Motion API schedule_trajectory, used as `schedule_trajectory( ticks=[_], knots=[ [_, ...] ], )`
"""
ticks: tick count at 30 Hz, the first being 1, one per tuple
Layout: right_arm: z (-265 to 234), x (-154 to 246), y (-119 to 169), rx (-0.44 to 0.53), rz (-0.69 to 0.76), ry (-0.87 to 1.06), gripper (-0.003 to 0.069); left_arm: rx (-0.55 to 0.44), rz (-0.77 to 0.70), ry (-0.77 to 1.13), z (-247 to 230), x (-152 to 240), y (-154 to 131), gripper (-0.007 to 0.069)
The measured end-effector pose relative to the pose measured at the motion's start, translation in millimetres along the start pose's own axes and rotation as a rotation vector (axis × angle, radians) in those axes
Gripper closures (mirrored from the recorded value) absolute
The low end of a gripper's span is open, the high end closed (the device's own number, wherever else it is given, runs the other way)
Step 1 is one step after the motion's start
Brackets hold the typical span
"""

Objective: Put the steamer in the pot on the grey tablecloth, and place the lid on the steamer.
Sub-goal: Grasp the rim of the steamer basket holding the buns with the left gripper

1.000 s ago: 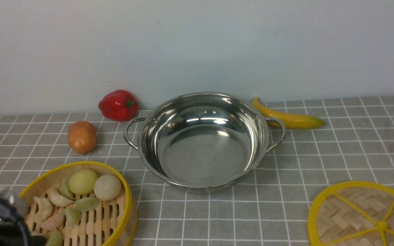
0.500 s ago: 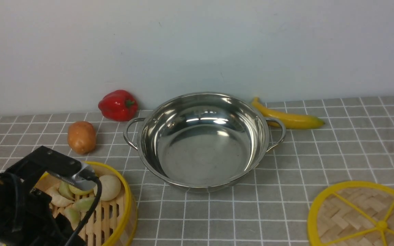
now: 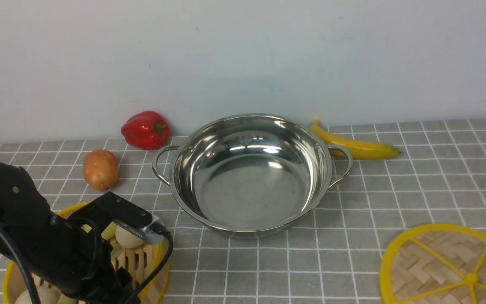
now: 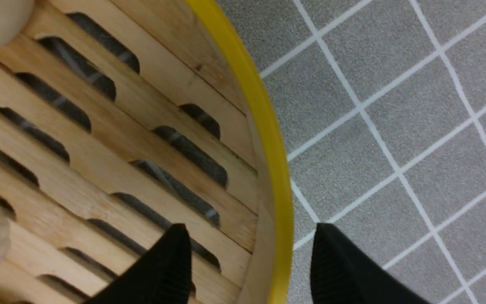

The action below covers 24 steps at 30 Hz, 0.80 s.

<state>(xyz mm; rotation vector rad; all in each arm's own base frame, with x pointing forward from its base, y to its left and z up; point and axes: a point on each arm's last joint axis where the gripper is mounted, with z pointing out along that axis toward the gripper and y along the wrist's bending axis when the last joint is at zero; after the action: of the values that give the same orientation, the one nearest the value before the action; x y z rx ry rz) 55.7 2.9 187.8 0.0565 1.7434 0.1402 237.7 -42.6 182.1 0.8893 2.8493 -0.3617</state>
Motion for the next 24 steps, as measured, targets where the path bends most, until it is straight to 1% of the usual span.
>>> schedule_trajectory(
  ticks=[7,10,11,14,15,19,21,23,24],
  knots=[
    [0,0,0,0.000,0.000,0.000,0.0416,0.040,-0.020,0.065,17,1,5,0.0314],
    [0,0,0,0.000,0.000,0.000,0.0416,0.056,-0.021,0.084,18,2,4,0.0377],
    [0,0,0,0.000,0.000,0.000,0.0416,0.056,-0.021,0.084,18,2,4,0.0384],
    [0,0,0,0.000,0.000,0.000,0.0416,0.076,-0.008,0.103,14,0,3,0.0551],
    [0,0,0,0.000,0.000,0.000,0.0416,0.076,0.014,0.107,12,-2,4,0.0571],
    [0,0,0,0.000,0.000,0.000,0.0416,0.088,0.053,0.149,-8,-14,5,0.0580],
    [0,0,0,0.000,0.000,0.000,0.0416,0.078,0.058,0.171,-21,-21,7,0.0586],
    [0,0,0,0.000,0.000,0.000,0.0416,0.051,0.058,0.177,-33,-28,10,0.0585],
    [0,0,0,0.000,0.000,0.000,0.0416,0.014,0.071,0.167,-45,-35,10,0.0578]
  ],
)
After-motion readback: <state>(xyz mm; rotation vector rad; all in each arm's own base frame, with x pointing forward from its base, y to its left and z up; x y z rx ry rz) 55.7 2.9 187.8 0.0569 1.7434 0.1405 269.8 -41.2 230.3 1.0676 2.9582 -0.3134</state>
